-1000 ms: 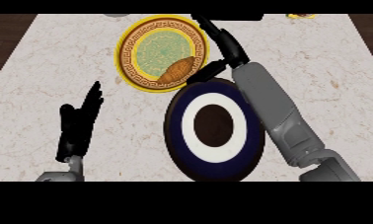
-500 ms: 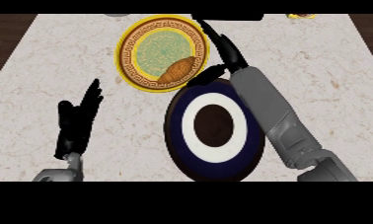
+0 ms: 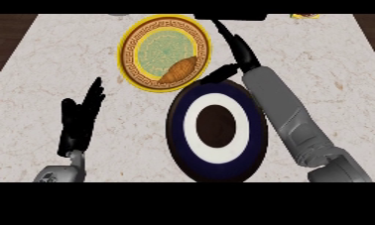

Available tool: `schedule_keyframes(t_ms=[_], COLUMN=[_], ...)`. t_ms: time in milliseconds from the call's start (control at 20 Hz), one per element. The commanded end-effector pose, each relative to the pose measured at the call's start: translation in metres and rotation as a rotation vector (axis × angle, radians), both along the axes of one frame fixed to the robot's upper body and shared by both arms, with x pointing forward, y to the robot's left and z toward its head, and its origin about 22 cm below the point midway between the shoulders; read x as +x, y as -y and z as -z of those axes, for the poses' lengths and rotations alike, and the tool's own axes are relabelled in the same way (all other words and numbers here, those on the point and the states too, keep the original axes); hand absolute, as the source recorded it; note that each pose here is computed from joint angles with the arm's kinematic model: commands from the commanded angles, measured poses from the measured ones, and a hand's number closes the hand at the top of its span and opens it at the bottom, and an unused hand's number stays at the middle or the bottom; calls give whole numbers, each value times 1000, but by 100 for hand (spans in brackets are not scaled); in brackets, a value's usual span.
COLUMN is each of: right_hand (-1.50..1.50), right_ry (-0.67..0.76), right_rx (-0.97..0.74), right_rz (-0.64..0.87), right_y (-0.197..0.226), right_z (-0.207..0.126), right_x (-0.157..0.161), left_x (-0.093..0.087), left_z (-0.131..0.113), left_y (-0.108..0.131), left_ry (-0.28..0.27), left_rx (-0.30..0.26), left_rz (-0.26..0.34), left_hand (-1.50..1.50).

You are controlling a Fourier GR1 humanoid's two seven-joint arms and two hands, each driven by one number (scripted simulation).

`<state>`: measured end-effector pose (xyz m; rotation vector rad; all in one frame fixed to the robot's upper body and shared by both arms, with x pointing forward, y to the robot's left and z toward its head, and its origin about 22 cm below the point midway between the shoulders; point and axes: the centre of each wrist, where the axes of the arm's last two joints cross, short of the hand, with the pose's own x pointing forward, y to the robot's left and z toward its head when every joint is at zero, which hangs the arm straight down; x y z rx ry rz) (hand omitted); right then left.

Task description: Pick the croissant from the plate and place it in the plate

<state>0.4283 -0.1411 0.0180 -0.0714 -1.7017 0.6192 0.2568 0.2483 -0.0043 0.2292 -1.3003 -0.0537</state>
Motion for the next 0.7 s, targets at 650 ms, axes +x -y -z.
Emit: schedule_keyframes(t_ms=[650], right_hand=[-150], right_ry=[35], right_rx=[4], right_rz=[121], right_y=[70], right_z=[4], right_x=[1], left_x=[2], left_z=[1], left_y=[4], left_ry=[-4], left_rx=[2], left_rz=[10], left_hand=[0])
